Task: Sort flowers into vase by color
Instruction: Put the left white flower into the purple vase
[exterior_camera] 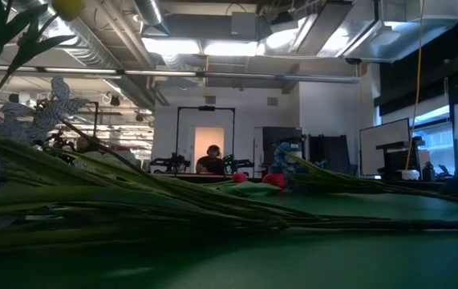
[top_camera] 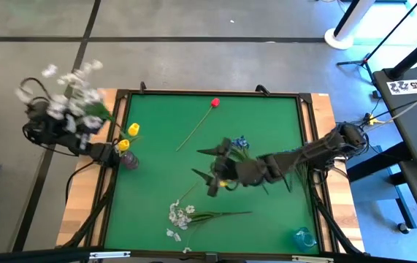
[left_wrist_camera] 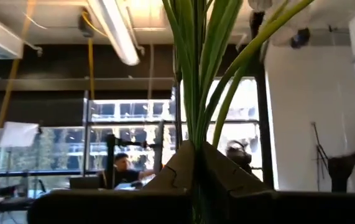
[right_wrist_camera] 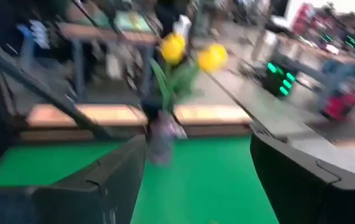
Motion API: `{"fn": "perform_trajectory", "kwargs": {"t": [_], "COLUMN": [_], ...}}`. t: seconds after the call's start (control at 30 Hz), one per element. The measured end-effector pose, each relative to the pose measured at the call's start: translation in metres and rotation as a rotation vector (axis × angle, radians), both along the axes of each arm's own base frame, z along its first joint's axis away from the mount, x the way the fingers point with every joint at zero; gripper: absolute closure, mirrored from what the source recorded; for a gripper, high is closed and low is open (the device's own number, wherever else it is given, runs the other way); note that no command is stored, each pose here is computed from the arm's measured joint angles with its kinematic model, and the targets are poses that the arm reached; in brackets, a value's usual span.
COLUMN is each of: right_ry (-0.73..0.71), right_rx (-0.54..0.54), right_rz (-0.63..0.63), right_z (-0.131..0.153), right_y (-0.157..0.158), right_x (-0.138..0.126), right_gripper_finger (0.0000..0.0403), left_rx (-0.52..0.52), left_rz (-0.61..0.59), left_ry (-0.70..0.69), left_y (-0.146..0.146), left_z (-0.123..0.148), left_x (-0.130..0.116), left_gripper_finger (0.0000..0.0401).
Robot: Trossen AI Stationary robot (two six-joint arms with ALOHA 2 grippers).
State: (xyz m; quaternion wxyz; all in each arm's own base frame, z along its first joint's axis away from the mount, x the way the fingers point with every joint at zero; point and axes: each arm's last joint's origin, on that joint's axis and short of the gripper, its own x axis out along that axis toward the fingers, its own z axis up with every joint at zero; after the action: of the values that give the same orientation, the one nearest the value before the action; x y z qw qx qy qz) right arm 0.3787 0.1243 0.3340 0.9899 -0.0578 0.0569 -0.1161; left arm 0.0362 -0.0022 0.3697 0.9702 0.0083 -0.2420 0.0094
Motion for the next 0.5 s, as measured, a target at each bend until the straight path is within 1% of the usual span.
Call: {"fn": "perform_trajectory", "kwargs": {"t": [0.07,0.13,0.27,0.37,0.5], "right_ry": [-0.07,-0.144,-0.263,-0.318,-0.316], "right_rx": [-0.006,-0.015,-0.018,-0.014,-0.011], "right_rz": [0.064,0.1,0.117,0.119,0.113], "right_z": [0.0,-0.001,-0.002,0.001,0.0], "right_y": [-0.007,-0.012,-0.022,-0.03,-0.038], "right_x": [0.011,0.02,0.032,0.035,0.037], "right_gripper_finger": [0.0114,0.0114,0.0115,0.0126,0.0153], "left_rx": [0.012,0.019,0.027,0.032,0.039], "left_rz": [-0.012,-0.022,-0.036,-0.041,-0.06], "left_ry": [0.004,0.002,-0.019,-0.006,0.014], "left_y": [-0.006,-0.011,-0.02,-0.026,-0.034], "left_z": [0.003,0.006,0.009,0.006,-0.002], "left_x": [0.02,0.04,0.075,0.098,0.128], "left_gripper_finger": [0.0396,0.0396,0.0396,0.0396,0.0396]}}
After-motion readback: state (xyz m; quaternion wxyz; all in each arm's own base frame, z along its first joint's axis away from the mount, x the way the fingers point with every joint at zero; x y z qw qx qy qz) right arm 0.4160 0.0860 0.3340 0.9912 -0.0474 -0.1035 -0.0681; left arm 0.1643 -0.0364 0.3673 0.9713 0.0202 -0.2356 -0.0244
